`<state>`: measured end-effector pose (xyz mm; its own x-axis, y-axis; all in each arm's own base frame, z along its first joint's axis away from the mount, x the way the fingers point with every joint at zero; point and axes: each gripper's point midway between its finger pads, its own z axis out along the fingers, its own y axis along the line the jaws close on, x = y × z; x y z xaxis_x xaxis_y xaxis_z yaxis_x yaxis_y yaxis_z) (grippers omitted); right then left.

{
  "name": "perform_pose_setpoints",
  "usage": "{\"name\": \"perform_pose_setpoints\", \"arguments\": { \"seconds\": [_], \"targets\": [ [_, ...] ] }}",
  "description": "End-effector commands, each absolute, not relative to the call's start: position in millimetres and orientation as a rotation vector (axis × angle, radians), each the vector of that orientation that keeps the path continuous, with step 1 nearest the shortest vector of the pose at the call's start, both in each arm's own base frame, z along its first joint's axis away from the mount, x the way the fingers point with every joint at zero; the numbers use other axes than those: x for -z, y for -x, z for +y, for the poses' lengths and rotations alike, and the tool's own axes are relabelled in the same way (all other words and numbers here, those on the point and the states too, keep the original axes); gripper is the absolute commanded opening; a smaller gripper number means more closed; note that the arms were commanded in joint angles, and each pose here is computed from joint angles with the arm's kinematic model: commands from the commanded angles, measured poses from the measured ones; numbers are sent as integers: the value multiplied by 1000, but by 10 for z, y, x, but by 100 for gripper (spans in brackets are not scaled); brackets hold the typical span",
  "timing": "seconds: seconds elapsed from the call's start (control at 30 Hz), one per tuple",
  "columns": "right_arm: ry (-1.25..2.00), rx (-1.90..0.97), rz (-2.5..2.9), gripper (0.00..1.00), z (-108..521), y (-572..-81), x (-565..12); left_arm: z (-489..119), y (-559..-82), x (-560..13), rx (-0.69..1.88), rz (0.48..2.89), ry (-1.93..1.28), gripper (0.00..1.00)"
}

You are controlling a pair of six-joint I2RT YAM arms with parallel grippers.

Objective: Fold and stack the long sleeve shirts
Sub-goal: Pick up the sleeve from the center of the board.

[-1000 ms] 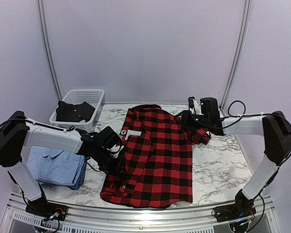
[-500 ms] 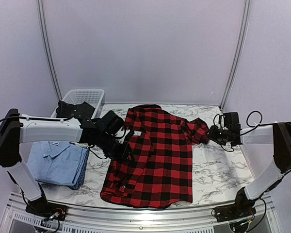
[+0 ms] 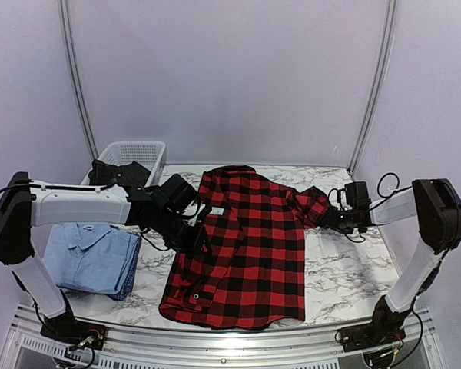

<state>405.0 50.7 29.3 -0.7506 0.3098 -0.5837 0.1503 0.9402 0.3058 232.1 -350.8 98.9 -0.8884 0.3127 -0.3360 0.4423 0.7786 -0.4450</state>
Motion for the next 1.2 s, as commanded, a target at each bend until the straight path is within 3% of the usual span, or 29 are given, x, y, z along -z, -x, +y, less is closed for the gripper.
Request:
{"name": "perform_pose_setpoints", "arguments": {
  "seconds": [0.0, 0.07, 0.23, 0.3, 0.8, 1.17],
  "targets": [
    [-305, -319, 2406, 46, 511, -4192, -325, -3528, -2393, -1098, 754, 2710, -575, 31],
    [-304, -323, 2404, 41, 520, -4200, -324, -3530, -2404, -1106, 749, 2706, -571, 31],
    [-271, -350, 2404, 8, 609, -4209, -436, -3562, -2467, -1137, 744, 2692, -550, 31],
    [-254, -363, 2391, 0, 657, -4203, -575, -3582, -2502, -1160, 746, 2680, -537, 30],
    [-66, -679, 2291, 0, 1461, -3835, -1571, -3879, -2681, -1355, 876, 2580, -509, 30],
    [-138, -1257, 2138, 0, 2495, -3217, -1853, -4122, -2787, -1452, 980, 2529, -493, 30]
  ]
}}
